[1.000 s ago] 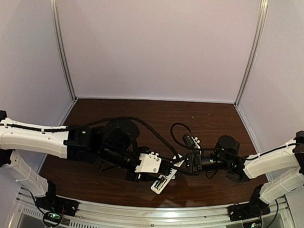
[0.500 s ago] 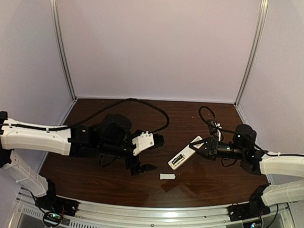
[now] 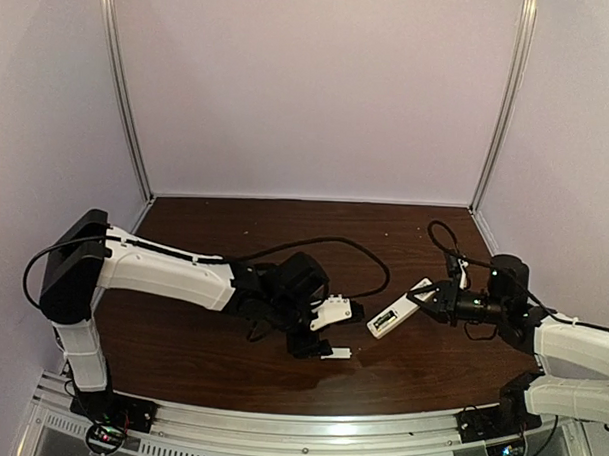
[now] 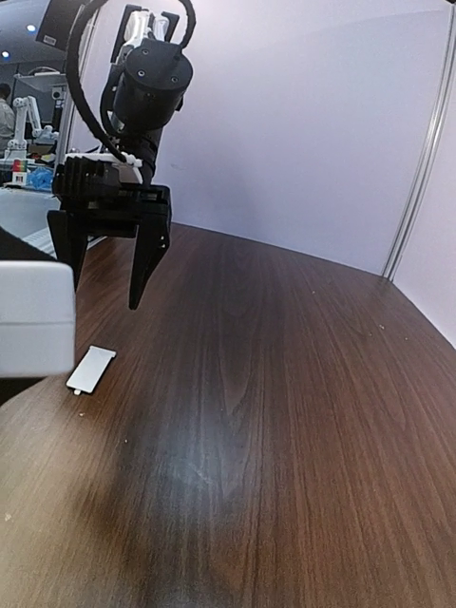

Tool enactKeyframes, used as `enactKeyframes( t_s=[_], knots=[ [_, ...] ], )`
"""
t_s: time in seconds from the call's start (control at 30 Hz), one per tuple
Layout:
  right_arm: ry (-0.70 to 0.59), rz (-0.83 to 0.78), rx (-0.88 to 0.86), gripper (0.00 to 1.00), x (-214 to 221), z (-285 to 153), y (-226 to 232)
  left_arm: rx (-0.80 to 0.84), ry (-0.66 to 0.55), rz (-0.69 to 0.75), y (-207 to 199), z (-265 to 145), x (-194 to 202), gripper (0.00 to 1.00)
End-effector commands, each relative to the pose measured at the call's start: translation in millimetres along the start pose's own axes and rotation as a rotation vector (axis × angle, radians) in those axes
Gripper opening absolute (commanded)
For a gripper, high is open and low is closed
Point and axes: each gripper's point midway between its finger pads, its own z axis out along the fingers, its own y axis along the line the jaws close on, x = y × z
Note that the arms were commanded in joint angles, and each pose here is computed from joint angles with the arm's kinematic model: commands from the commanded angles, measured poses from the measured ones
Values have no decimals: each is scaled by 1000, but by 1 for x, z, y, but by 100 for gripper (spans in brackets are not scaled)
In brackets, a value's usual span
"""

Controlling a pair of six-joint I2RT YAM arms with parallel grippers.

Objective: Load the batteries into the remote control
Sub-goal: Pick up the battery cover from the center of the board.

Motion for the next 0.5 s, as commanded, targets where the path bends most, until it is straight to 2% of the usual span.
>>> enactKeyframes(
  t_s=[0.0,0.47],
  knots=[
    [2,-7,-8,0,1,-6,-4,47,17,24,-2,16,-6,61],
    [-8,3,-8,0,-3,-10,-11,110,95,46,-6,56,7,47]
  ],
)
